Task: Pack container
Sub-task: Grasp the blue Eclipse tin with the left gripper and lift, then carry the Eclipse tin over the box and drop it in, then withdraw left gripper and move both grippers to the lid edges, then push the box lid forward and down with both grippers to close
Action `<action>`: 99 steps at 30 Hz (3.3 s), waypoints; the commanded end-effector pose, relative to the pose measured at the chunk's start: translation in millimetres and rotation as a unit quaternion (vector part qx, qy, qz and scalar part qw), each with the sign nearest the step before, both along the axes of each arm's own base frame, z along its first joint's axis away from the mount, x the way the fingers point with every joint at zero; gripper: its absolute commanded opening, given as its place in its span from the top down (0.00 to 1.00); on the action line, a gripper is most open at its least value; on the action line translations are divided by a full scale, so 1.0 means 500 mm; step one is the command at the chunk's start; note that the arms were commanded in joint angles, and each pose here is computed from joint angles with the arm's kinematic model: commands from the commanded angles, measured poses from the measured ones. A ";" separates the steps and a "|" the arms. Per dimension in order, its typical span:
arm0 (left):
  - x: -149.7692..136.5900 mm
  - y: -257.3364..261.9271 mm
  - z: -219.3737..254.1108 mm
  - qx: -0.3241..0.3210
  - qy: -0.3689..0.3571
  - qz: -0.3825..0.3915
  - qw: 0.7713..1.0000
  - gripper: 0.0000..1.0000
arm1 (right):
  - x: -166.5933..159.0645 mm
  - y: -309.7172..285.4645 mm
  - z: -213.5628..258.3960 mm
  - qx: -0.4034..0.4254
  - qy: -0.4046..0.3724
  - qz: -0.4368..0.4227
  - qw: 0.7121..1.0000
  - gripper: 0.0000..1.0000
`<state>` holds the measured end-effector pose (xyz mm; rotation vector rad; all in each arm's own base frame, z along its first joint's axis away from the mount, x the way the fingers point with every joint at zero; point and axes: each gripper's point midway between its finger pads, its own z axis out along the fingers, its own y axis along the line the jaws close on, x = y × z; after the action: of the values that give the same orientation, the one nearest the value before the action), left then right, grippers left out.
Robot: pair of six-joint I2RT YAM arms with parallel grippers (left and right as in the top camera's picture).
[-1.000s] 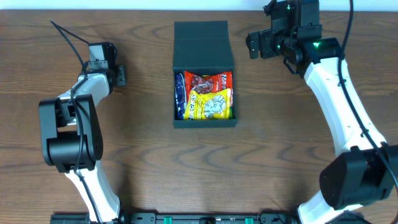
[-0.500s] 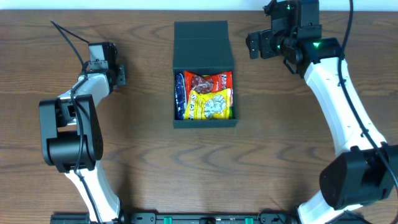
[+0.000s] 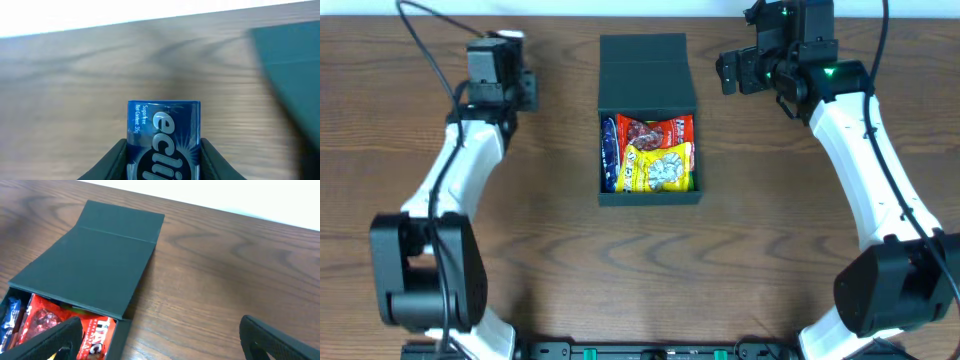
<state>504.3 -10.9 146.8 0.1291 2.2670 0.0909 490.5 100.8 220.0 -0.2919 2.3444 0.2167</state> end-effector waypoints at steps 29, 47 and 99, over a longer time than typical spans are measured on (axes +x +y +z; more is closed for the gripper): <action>-0.239 -0.473 0.012 0.010 -0.001 -0.563 0.826 0.69 | 0.024 -0.130 0.003 -0.014 -0.006 -0.080 0.997 0.01; -0.125 -0.400 0.091 -0.093 -0.046 -0.418 0.902 0.12 | 0.012 -0.065 0.008 0.049 0.003 -0.018 0.999 0.14; 0.118 -0.290 -0.269 -0.397 0.206 -0.115 0.887 0.94 | 0.115 0.209 -0.373 0.394 0.204 -0.004 0.896 0.99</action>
<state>566.6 -140.0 13.8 -0.0348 2.4917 -0.9860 552.4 188.7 27.6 0.2445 2.4427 1.2055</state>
